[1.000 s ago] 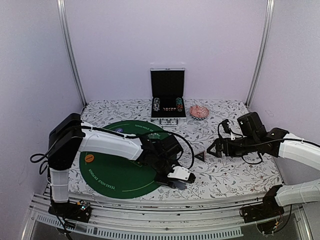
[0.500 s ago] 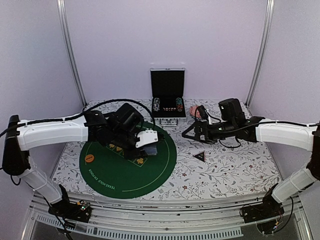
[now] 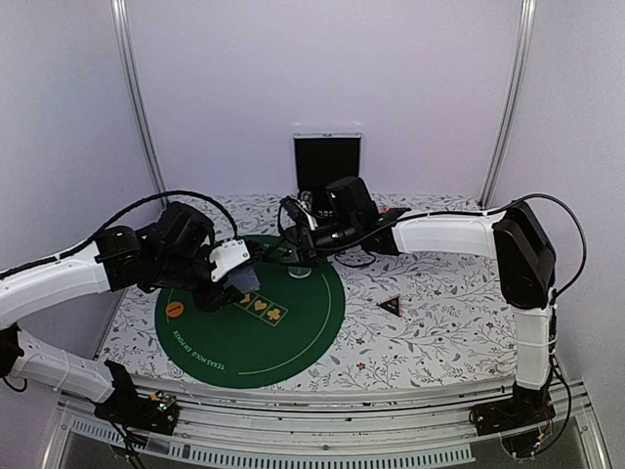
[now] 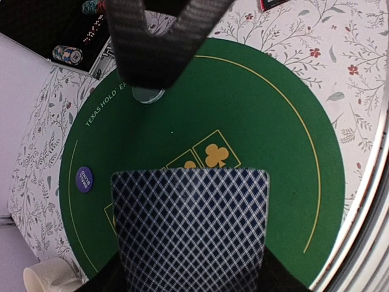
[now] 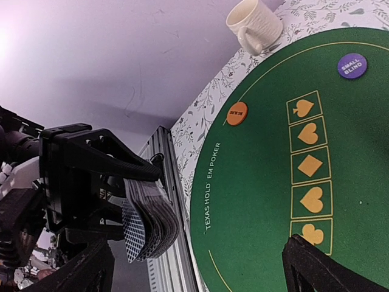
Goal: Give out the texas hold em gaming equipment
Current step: Pick up the poker card from the face-down deck piles.
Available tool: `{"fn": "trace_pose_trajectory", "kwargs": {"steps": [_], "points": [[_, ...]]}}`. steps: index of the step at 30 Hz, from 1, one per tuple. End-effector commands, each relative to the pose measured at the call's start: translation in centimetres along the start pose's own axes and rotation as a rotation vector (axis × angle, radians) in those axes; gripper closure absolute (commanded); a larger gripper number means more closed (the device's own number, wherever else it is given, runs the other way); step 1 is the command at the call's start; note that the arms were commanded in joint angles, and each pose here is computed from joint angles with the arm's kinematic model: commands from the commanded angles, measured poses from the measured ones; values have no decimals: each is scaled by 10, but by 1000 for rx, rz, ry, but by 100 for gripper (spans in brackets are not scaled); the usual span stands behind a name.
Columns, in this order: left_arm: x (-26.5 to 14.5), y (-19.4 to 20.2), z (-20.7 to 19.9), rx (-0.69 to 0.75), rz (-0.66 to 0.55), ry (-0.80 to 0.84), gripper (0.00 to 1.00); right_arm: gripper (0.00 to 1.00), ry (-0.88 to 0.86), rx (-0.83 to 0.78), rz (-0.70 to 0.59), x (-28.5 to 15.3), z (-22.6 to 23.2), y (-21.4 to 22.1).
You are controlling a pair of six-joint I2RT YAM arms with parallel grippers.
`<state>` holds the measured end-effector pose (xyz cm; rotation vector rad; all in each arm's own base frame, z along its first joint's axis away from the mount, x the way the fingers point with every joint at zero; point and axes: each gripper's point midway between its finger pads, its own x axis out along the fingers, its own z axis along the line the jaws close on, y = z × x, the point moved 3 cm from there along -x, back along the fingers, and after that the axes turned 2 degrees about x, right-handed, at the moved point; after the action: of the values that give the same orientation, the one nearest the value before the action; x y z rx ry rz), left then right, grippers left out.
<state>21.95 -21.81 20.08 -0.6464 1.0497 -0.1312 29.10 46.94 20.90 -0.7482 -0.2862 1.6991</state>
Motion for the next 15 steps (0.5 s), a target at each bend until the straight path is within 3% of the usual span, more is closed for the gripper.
{"fn": "trace_pose_trajectory", "kwargs": {"steps": [1,15], "points": [[-6,-4,3,-36,-63,2,44,1,-102,-46,70,25,12,7],[0,-8,4,-36,-59,17,44,1,-141,-31,120,67,1,22]]}}
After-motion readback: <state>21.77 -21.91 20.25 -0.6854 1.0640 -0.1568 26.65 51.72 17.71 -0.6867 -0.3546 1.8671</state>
